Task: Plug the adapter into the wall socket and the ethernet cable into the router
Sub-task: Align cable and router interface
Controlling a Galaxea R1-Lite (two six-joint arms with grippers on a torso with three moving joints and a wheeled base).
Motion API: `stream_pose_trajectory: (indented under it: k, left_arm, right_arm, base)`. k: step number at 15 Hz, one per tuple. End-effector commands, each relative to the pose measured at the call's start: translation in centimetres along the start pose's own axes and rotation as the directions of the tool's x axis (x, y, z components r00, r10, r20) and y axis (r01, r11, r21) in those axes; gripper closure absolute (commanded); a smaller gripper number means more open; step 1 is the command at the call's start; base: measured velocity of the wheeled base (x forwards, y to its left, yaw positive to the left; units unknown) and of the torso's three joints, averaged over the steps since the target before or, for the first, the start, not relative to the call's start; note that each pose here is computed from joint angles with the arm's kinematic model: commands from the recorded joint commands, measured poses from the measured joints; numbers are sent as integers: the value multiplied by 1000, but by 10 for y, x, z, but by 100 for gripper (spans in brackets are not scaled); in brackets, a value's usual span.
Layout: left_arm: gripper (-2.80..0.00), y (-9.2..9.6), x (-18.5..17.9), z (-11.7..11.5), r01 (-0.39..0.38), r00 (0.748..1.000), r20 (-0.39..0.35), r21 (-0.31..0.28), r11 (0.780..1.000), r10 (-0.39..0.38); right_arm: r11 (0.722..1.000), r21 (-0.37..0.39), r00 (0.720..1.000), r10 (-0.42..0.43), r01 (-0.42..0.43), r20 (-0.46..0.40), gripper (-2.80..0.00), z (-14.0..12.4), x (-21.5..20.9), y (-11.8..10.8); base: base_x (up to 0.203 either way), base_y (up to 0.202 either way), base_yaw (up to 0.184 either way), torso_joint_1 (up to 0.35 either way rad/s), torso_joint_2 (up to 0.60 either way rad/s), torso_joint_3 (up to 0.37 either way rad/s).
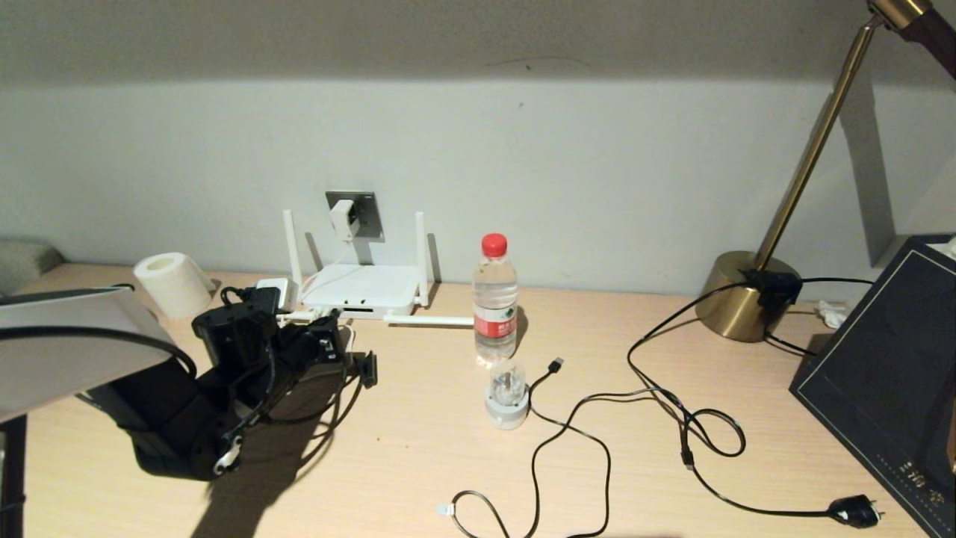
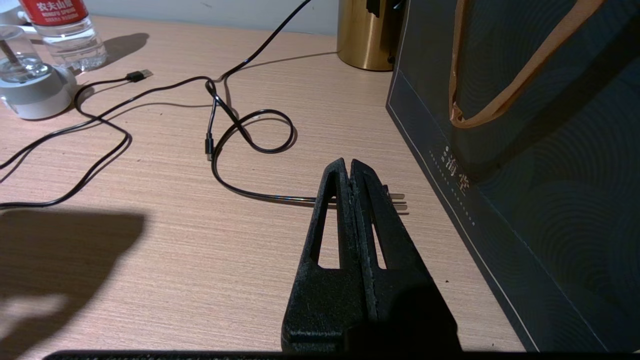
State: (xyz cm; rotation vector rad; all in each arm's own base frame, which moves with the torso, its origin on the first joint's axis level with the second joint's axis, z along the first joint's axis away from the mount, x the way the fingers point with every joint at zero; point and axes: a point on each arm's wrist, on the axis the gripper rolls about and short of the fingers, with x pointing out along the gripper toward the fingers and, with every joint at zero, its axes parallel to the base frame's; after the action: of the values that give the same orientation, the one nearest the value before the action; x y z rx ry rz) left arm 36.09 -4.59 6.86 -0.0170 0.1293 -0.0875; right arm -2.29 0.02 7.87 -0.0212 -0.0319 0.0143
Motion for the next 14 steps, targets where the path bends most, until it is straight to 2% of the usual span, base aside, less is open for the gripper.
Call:
stream_pose_trajectory:
  k: [1,14]
  left_arm:
    - [0,0,1,-1,-1,1000,2,-1,1000,1]
    - [0,0,5,1,3,1000,16,-2,1000,-3]
  right_arm:
    - [1000,0,1000,1,-1,-9,0,-3,1,0]
    - [1000,0,1000,1,-1,-9,0,-3,1,0]
  base:
    - [0,0,0,0,0,0]
    - [0,0,0,0,0,0]
